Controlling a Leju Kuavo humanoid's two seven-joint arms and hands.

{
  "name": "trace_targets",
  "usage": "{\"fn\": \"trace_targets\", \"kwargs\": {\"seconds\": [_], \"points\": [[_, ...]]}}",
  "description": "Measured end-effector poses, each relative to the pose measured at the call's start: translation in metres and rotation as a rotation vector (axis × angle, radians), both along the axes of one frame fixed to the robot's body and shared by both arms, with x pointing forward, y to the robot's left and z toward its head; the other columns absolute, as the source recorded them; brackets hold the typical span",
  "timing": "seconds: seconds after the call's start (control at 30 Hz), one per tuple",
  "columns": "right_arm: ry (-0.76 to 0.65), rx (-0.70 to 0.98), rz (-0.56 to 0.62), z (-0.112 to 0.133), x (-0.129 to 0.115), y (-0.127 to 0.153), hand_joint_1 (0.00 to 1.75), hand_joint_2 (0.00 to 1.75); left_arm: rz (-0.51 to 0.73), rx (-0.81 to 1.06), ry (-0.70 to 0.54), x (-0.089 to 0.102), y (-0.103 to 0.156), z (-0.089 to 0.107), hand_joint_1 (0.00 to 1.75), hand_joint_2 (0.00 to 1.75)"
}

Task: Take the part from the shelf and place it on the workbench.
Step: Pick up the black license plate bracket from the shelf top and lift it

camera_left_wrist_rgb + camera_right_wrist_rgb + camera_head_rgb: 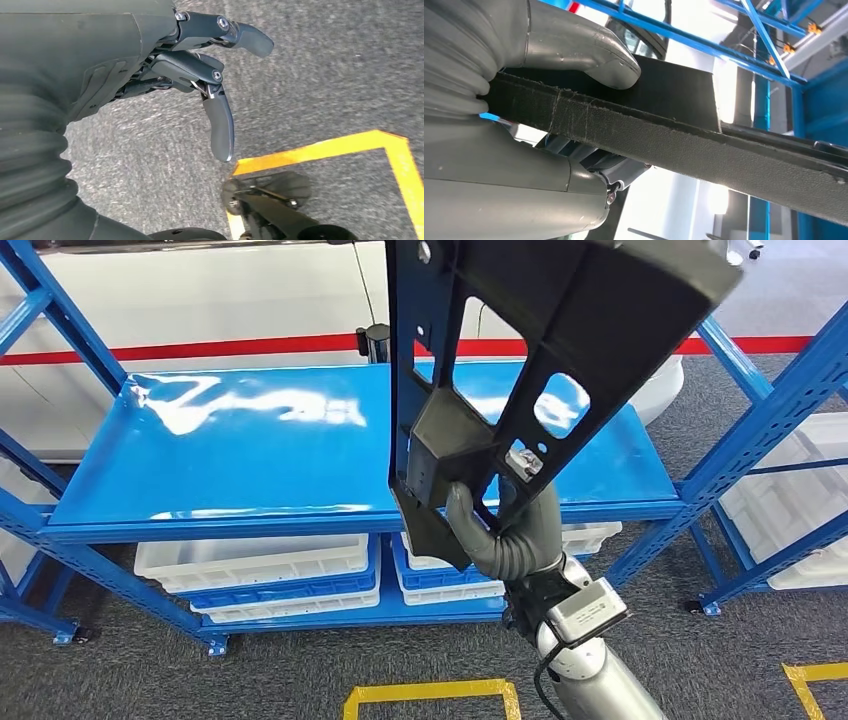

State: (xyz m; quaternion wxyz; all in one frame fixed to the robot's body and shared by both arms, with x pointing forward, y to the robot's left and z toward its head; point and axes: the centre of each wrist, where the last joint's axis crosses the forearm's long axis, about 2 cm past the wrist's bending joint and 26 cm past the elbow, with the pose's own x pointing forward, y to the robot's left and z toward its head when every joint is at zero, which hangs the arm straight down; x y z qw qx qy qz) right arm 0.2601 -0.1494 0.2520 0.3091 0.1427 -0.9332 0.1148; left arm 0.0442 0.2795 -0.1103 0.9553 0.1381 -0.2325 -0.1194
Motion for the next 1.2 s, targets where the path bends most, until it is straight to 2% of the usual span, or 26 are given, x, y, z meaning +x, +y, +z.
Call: {"fn": "trace_targets", "kwargs": {"seconds": [0.53, 1.2], "points": [[0.044, 0.000, -0.085, -0.019, -0.013, -0.001, 1.75, 1.75, 0.016, 0.001, 0.002, 0.001, -0.001, 0.000, 0.00, 1.75], [0.072, 0.030, -0.050, -0.022, -0.017, 0.002, 1.75, 1.75, 0.016, -0.003, 0.005, 0.000, -0.003, 0.000, 0.00, 1.75]]}}
